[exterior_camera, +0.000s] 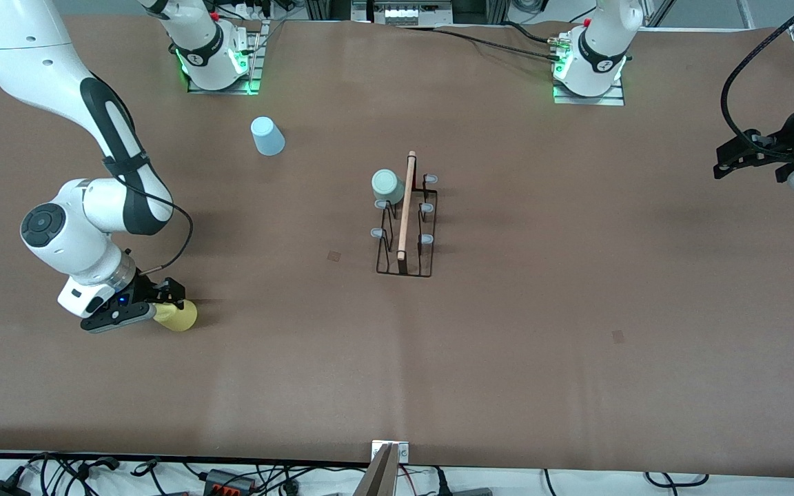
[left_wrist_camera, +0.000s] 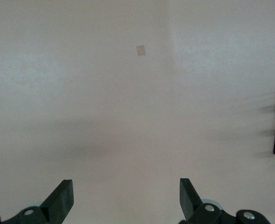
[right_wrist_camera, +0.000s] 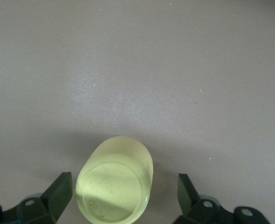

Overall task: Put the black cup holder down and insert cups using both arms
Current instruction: 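Grasp the yellow cup with the right gripper, then lift the yellow cup and carry it to the rack with the right gripper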

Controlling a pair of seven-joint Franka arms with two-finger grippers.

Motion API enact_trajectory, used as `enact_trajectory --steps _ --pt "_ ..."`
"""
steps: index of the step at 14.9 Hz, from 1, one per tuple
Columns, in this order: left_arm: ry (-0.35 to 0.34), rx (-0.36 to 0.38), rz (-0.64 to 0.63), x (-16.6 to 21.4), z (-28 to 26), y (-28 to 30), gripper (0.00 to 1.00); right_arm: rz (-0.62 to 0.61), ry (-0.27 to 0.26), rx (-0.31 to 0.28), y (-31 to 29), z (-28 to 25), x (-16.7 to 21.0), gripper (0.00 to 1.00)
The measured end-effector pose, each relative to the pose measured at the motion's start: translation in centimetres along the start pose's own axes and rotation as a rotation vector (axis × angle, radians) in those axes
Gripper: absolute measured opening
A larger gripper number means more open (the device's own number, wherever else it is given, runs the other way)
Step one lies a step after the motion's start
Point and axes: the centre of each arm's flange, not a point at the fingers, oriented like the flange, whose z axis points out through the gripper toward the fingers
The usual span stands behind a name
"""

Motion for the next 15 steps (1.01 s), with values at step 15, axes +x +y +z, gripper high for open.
enact_trajectory --steps 15 --pt "-0.006 -0.001 -0.003 -0.04 0.09 -0.15 1.0 -0.012 -0.003 0.006 -0.84 0.81 0.19 0.67"
